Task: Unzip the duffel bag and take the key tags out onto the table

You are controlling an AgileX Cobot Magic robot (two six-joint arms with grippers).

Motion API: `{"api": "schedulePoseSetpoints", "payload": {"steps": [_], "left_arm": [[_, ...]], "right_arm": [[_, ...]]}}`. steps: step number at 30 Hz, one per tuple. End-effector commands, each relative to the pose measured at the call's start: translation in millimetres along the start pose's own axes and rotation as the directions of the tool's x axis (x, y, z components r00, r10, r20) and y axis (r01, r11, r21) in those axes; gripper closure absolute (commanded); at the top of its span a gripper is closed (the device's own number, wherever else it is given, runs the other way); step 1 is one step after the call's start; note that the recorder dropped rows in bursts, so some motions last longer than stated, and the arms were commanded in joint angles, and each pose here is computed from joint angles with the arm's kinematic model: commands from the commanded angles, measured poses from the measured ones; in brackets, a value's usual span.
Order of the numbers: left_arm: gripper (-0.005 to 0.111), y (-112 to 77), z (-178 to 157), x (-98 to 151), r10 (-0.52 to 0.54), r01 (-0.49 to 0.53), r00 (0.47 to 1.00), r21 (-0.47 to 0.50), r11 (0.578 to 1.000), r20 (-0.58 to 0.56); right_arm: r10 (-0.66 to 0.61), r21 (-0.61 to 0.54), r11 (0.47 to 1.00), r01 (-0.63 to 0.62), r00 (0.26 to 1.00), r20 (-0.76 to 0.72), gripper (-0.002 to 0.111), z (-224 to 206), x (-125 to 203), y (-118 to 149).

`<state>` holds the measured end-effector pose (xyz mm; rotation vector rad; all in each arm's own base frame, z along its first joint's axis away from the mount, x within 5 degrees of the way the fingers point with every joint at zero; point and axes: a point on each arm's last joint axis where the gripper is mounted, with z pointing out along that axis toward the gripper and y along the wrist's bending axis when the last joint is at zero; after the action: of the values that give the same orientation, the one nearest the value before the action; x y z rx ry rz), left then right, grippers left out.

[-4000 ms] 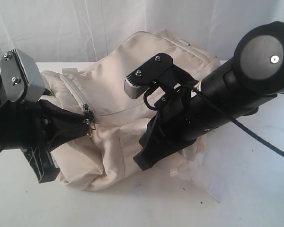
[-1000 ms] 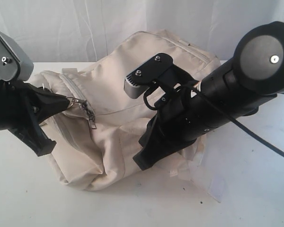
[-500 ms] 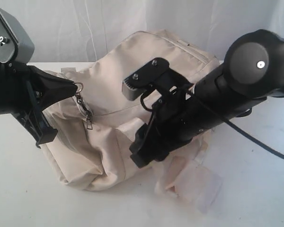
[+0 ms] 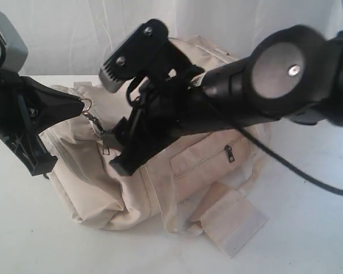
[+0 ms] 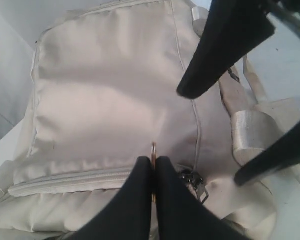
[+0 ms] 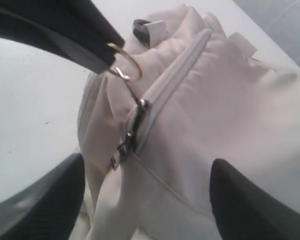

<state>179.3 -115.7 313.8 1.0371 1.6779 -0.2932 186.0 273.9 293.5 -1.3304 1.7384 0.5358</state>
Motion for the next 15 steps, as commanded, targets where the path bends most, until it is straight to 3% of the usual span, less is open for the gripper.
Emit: {"api": "schedulePoseSetpoints", "payload": {"steps": [1,8,10,15], "left_arm": [[0.107,-0.8,-3,-3,-0.023,0.023,1.0,0.008,1.0,0.017],[0.107,-0.4,-3,-4,-0.023,0.023,1.0,0.004,1.0,0.017],[0.107,-0.3,-3,-4,-0.023,0.023,1.0,0.002,1.0,0.018],[0.107,0.6,-2,-2,-0.016,0.016,1.0,-0.008,1.0,0.01]], "right_arm": [[-0.06,0.066,0.996,0.056,0.997,0.054,0.042,26,-2,9],[-0.058,0.08,0.995,0.056,0.998,0.023,0.047,48,9,11],[-0.054,0.06,0.997,0.054,0.999,0.002,0.058,51,13,13],[-0.051,-0.024,0.998,0.05,0.997,-0.06,0.108,50,19,20]]}}
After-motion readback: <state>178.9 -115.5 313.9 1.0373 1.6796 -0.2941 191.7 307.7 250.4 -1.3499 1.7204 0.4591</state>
